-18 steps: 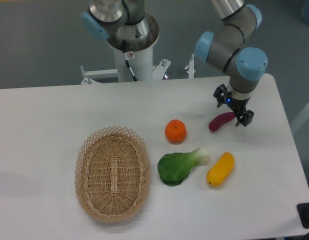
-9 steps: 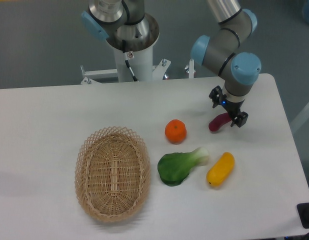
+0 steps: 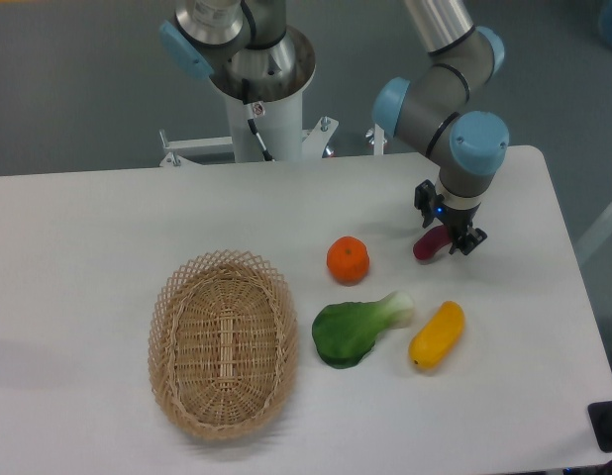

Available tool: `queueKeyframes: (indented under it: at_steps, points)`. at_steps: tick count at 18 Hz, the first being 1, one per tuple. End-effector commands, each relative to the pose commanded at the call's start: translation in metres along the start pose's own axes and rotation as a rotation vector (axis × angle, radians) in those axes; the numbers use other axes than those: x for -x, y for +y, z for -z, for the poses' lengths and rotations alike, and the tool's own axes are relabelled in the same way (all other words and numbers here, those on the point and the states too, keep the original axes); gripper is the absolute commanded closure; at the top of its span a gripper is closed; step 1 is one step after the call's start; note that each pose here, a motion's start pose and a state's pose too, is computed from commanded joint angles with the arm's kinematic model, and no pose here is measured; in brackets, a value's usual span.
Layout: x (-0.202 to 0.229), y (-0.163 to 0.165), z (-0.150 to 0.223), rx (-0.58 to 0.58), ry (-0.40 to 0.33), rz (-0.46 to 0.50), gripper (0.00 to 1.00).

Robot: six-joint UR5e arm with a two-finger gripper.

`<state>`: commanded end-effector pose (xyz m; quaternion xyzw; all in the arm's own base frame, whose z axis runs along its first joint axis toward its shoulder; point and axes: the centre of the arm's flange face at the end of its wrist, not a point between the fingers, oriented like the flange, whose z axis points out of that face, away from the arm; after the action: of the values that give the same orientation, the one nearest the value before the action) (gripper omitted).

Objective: Pick up the sweet potato from the table
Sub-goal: 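Close the gripper around the purple sweet potato, then lift the held sweet potato and carry it toward the bok choy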

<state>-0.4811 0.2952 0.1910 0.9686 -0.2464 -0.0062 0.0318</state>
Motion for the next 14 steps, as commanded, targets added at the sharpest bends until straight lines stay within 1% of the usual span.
queueKeyframes:
  at_steps: [3,7,8,10,12,14]
  points:
    - [0.0,0.001,0.002,0.001,-0.003,0.002,0.86]
    - [0.005,0.003,0.017,0.005,-0.03,0.0,0.86]
    - [0.012,0.004,0.038,0.001,-0.065,0.004,0.86]
    - [0.016,0.003,0.057,0.005,-0.1,0.007,0.86]
    - [0.018,-0.009,0.078,0.007,-0.138,-0.006,0.86]
    - [0.023,-0.019,0.099,0.001,-0.153,0.025,0.86]
